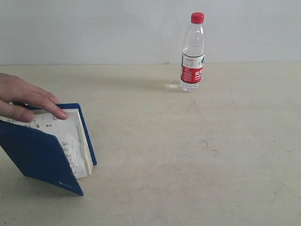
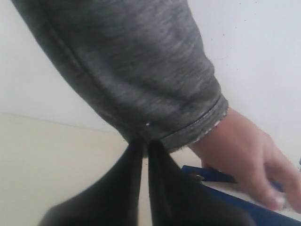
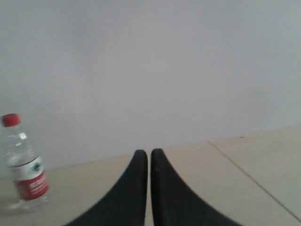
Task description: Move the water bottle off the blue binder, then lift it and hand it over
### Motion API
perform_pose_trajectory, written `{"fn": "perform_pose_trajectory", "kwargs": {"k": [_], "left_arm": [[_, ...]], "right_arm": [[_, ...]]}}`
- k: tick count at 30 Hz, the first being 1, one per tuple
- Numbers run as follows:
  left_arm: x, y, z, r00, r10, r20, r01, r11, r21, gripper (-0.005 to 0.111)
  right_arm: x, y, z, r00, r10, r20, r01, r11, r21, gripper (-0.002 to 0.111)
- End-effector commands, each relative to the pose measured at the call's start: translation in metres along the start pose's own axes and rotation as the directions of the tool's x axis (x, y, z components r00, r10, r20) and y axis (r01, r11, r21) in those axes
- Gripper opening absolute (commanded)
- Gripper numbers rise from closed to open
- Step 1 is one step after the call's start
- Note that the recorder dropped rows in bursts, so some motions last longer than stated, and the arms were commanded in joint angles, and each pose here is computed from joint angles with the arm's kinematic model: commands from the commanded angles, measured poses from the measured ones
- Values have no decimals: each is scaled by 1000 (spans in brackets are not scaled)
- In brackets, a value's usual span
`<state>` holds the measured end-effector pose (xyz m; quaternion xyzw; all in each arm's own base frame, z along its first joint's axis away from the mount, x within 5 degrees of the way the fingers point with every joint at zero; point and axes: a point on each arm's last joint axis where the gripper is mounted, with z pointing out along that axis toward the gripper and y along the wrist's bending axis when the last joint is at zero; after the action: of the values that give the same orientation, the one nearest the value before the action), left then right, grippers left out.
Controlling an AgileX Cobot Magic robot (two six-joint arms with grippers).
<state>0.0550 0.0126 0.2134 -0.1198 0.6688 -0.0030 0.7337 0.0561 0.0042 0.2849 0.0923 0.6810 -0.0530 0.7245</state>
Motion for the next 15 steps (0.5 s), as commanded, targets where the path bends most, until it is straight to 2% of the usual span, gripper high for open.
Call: {"fn": "perform_pose_trajectory", "kwargs": {"k": [1,3,5,9,11,13,15], "left_arm": [[1,-1,0,1000,9,-2,-9,1000,10,4],[1,-1,0,1000,9,-2,-9,1000,10,4],[1,-1,0,1000,9,-2,-9,1000,10,4],[1,-1,0,1000,10,-2,-10,1000,19,4],[1,-1,0,1000,10,-2,-10,1000,19,4],[1,-1,0,1000,10,-2,-10,1000,19,4],[1,-1,0,1000,8,-3,-8,1000,18,4]], "right_arm": [[-2,23,-6,999,-25,25,31,960,-278,0],[-2,36,-13,1000,-12,26,22,899,-437,0],[-1,44,-20,998,-53,42,67,827,-559,0],[-2,47,-28,998,-36,49,60,744,-665,0],[-3,49,-34,999,-20,42,44,683,-729,0],[-2,53,-45,1000,8,-17,-18,563,-826,0],[-2,57,-59,998,-62,-21,7,416,-909,0]]}}
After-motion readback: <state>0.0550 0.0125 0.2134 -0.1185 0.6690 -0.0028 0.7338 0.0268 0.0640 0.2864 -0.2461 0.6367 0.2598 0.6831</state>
